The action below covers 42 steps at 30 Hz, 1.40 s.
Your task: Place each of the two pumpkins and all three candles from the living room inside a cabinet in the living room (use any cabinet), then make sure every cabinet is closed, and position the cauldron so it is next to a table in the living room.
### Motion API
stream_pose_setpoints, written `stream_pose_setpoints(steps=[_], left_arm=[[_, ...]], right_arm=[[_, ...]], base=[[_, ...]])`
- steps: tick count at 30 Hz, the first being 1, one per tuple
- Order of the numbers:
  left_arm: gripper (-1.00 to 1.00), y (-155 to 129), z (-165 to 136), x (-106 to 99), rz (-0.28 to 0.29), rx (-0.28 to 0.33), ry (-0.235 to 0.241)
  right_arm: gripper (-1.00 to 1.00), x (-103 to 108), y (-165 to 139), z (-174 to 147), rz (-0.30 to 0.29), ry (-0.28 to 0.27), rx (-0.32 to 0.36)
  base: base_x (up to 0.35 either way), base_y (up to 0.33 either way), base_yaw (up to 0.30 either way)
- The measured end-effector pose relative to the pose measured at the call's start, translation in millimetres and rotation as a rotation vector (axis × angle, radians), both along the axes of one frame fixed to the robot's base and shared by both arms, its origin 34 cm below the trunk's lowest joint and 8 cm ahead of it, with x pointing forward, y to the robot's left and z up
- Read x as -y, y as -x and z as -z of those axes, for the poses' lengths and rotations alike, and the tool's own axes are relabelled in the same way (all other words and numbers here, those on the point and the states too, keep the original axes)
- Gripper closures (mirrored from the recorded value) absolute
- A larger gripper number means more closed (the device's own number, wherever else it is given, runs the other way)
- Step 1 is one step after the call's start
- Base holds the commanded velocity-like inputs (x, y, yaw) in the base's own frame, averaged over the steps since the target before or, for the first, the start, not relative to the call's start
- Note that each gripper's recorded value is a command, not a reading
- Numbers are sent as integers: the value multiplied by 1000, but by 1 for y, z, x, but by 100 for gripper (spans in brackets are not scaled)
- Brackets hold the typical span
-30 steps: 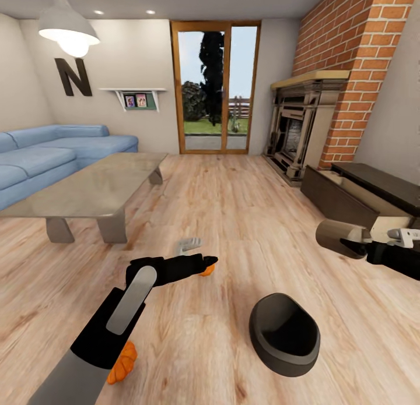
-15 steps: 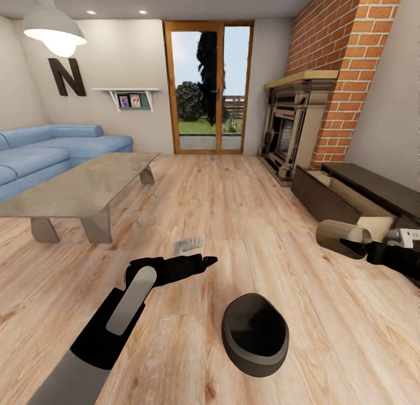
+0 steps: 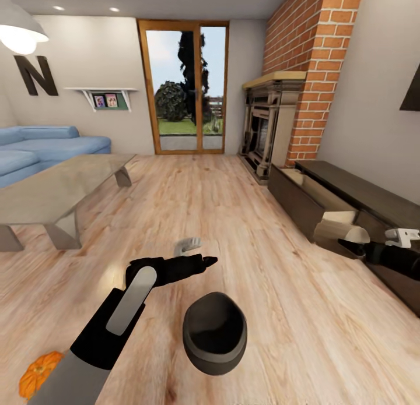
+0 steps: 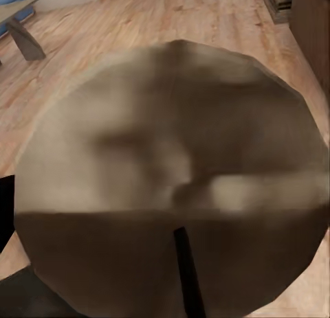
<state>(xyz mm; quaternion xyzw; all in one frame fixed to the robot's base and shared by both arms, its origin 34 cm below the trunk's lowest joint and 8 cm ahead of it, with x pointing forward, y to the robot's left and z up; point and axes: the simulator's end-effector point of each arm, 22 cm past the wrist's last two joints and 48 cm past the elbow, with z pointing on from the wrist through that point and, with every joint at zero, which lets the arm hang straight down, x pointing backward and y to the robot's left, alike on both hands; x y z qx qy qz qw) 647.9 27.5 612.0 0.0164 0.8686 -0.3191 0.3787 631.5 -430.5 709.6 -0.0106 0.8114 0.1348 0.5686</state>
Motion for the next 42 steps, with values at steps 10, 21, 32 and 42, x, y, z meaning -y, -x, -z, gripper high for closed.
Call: stream_pose_setpoints(steps=[10,21,32,42], left_arm=[[-100,0,2,-1,-3,-3,-3],[-100,-1,2,-2,-4,-3,-3],[-100,-3,-1,-7,-20,0,8],[-100,-4,0,-10,-26,1,3]], right_arm=[[100,-6,-1,2,-15,7,-5],[100,-10,-2,4,-22,8,-9],[100,-15,-3,6,-36,13,-14],[100,-17,-3,7,-40,13,-15]], base=[[56,-345,-271],[122,-328,-273],[98,-64,-273],[313,-106,-196]])
